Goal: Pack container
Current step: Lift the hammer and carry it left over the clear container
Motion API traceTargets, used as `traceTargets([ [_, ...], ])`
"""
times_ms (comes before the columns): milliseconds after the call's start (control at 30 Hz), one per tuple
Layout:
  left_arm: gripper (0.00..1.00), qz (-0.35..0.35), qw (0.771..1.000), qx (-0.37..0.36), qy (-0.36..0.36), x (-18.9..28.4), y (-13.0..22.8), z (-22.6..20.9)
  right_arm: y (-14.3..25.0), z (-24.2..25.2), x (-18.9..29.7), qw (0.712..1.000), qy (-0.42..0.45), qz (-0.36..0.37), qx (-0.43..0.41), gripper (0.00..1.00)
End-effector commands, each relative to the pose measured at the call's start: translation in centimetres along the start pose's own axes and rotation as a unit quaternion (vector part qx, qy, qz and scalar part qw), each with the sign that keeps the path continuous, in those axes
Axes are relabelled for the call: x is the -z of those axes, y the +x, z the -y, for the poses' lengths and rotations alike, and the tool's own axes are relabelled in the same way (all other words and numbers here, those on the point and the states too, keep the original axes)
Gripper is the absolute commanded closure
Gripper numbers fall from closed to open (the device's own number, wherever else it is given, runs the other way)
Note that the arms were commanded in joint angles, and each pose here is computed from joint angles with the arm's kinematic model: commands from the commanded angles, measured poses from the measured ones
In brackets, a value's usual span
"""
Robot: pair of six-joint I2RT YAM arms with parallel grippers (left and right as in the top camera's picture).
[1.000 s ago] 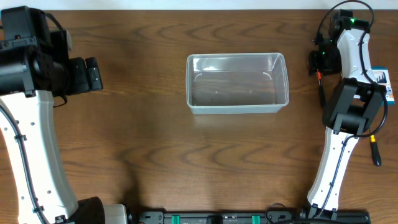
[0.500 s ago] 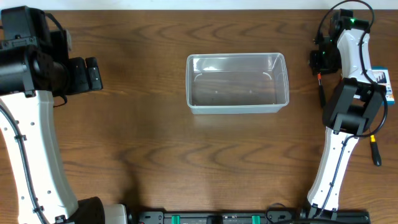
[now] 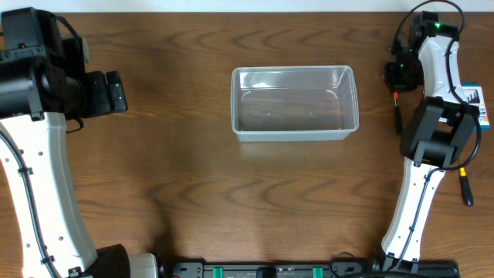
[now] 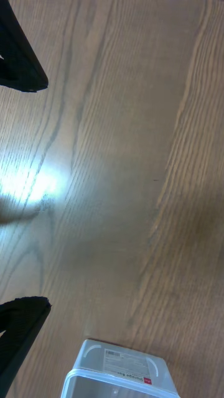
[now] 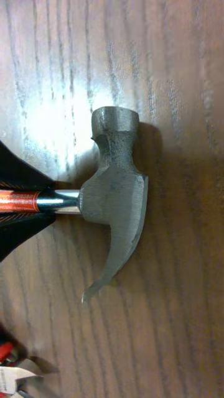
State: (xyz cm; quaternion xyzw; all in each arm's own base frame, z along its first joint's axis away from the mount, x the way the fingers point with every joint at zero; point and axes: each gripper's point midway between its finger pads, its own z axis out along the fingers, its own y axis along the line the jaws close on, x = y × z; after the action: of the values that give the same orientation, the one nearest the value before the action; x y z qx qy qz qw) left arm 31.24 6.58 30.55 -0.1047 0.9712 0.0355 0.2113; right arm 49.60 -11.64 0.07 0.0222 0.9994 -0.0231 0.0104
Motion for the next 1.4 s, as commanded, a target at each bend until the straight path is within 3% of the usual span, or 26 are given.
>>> traceTargets([
  [0,0.02,0.007,1.0,0.006,-0.001,0.3,-0.4,-0.1,-0.5,0.3,0.1,1.0,0.008,0.002,0.001,0.94],
  [100,0.02,0.008,1.0,0.006,-0.001,0.3,-0.4,-0.1,-0.8,0.4,1.3,1.0,0.009,0.01,0.004,0.99],
  [400,0.02,0.009,1.0,0.006,-0.001,0.3,-0.4,-0.1,-1.3,0.1,7.4,0.998,0.015,0.041,0.043,0.99],
  [633,0.02,0.013,1.0,0.006,-0.001,0.3,-0.6,-0.1,-1.3,-4.2,13.5,0.989,-0.001,0.086,0.117,0.99],
  [1033,0.02,0.014,1.0,0.006,-0.001,0.3,-0.7,-0.1,0.7,-17.4,23.5,0.917,-0.027,0.189,0.349,0.99],
  [1367,0.02,0.014,1.0,0.006,-0.001,0.3,-0.7,-0.1,3.1,-25.1,24.5,0.877,-0.038,0.196,0.437,0.99],
])
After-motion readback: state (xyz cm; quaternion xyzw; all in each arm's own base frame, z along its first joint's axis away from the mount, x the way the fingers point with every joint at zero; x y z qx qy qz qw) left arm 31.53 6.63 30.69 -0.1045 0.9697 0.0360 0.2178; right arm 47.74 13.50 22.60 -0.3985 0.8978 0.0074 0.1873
